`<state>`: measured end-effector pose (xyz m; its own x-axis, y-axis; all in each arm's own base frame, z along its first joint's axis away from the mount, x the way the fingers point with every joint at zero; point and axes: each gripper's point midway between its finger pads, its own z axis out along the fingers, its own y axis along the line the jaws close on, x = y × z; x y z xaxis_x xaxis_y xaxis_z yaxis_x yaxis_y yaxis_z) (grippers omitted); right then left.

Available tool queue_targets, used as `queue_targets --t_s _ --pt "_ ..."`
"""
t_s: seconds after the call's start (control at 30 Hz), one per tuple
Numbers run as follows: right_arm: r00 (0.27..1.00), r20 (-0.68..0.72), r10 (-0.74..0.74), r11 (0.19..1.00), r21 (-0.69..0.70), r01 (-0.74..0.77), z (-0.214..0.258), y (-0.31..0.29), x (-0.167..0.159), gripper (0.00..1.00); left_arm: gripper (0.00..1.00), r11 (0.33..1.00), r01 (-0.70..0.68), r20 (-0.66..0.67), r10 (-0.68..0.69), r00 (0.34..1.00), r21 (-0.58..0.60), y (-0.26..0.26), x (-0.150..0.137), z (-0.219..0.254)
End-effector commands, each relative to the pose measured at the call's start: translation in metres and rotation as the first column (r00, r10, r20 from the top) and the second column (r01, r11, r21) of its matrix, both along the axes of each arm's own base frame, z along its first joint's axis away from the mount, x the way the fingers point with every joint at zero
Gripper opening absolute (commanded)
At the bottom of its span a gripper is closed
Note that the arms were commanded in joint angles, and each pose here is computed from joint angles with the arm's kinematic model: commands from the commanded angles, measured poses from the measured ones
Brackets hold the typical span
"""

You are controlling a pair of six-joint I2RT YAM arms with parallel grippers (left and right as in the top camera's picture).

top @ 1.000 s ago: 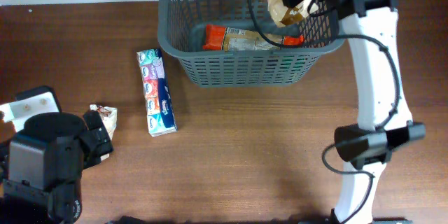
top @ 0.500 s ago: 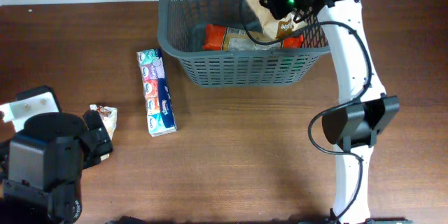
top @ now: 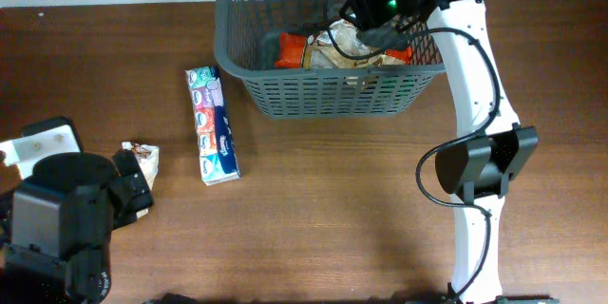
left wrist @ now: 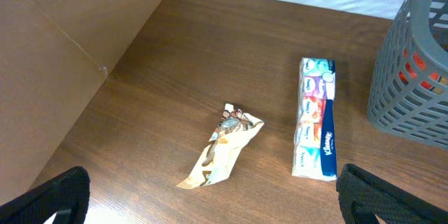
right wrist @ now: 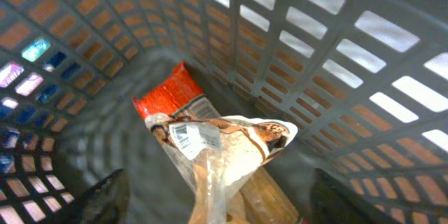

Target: Pack container

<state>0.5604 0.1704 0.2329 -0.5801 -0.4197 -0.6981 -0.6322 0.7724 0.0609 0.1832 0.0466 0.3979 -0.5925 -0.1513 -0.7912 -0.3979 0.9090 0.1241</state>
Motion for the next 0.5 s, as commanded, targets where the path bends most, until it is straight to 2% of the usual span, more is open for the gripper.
queue_targets --t_s 0.0,0.03,0.07,0.17,0.27,0.47 --pt "0.997 0.042 -0.068 0.996 0.064 0.065 0.031 -0.004 0.006 0.80 1.00 1.000 -0.009 0.000 0.009 1.000 -0.014 0.000 0.001 -0.001" --pt "0.994 0.068 -0.084 0.994 0.083 0.078 0.047 -0.005 0.006 0.83 0.99 1.000 -0.009 0.000 0.009 1.000 -0.014 0.000 0.001 -0.001" --pt "0.987 0.113 -0.117 0.988 0.114 0.104 0.074 -0.011 0.006 0.99 1.00 1.000 -0.009 0.000 0.009 1.000 -0.014 0.000 0.001 -0.001" --pt "0.953 0.195 -0.231 0.967 0.151 0.203 0.123 -0.038 0.003 0.99 1.00 1.000 -0.009 0.001 0.009 1.000 -0.014 0.000 0.001 -0.001" --pt "0.890 0.265 -0.371 0.928 0.139 0.346 0.162 -0.084 -0.007 0.99 1.00 1.000 -0.009 0.001 0.009 1.000 -0.014 0.000 0.001 -0.001" --pt "0.732 0.285 -0.618 0.778 0.086 0.623 0.195 -0.186 -0.054 0.99 1.00 1.000 -0.009 0.000 0.009 1.000 -0.014 0.000 0.001 -0.001"
